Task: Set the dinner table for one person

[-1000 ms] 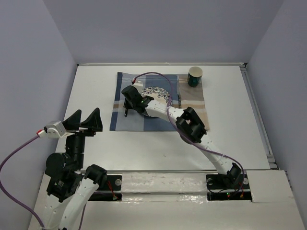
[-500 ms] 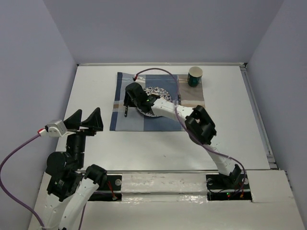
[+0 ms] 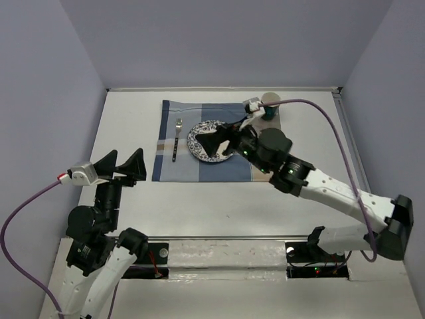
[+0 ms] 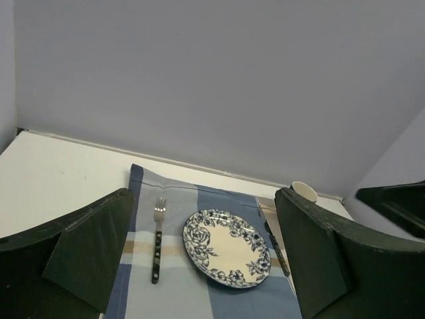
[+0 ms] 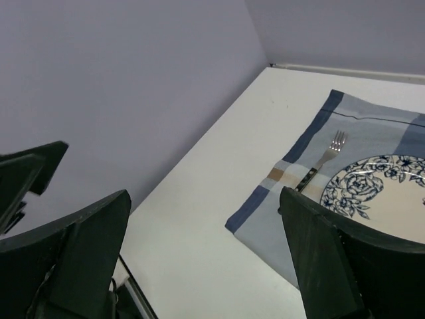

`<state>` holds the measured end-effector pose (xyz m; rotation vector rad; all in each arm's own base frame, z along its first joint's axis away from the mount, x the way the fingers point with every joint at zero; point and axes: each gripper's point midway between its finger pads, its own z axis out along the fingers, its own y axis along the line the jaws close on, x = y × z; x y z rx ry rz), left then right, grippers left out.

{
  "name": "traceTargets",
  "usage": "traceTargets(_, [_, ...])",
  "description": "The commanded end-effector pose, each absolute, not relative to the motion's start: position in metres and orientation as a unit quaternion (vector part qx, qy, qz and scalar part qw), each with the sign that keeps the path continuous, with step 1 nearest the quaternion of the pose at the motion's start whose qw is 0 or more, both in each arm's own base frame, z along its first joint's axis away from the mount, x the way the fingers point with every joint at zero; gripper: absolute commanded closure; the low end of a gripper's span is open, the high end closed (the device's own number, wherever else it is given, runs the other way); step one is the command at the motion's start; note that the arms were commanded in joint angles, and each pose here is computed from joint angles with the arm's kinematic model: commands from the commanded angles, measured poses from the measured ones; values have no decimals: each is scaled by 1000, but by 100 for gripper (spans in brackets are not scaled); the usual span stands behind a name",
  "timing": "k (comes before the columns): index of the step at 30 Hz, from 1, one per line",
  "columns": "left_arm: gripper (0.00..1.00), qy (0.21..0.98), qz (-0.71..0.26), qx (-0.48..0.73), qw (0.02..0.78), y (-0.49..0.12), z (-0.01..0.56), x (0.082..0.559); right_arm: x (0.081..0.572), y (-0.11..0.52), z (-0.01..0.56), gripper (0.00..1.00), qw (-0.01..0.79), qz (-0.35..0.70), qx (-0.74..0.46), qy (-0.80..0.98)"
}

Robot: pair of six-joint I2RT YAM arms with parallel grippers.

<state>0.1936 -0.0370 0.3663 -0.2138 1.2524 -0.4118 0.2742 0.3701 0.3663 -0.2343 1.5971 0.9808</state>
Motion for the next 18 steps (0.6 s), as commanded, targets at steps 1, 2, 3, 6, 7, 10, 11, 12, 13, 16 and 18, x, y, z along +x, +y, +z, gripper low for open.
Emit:
traceTargets(1, [1, 580, -209, -72, 784, -52, 377, 200, 235, 325, 387, 0, 624, 439, -136, 632])
traceTargets(2, [1, 583, -214, -68, 781, -56, 377, 201, 231, 316, 386, 0, 628, 433, -141, 631])
traceTargets(3, [1, 585, -218, -64, 778, -59, 377, 203, 228, 307, 386, 0, 630, 426, -137, 635])
traceTargets(6, [1, 597, -225, -54, 769, -68, 377, 210, 216, 275, 383, 0, 632, 406, -125, 649])
traceTargets(7, [1, 602, -226, -51, 764, -71, 376, 213, 216, 263, 383, 0, 638, 394, -110, 652])
traceTargets(10, [1, 596, -234, -45, 767, -74, 385, 212, 204, 226, 389, 0, 663, 377, -94, 641])
traceTargets(11, [1, 592, -235, -44, 770, -73, 390, 210, 200, 216, 385, 0, 663, 368, -93, 645])
traceTargets(12, [1, 589, -237, -41, 772, -74, 393, 209, 198, 208, 385, 0, 671, 361, -92, 641])
traceTargets(13, [1, 586, -239, -40, 774, -74, 396, 208, 192, 191, 395, 0, 687, 362, -75, 626])
traceTargets(16, [1, 581, -249, -32, 774, -78, 404, 207, 187, 169, 397, 0, 705, 349, -59, 615])
traceTargets(18, [1, 583, -255, -26, 771, -83, 403, 209, 186, 164, 395, 0, 705, 344, -57, 617])
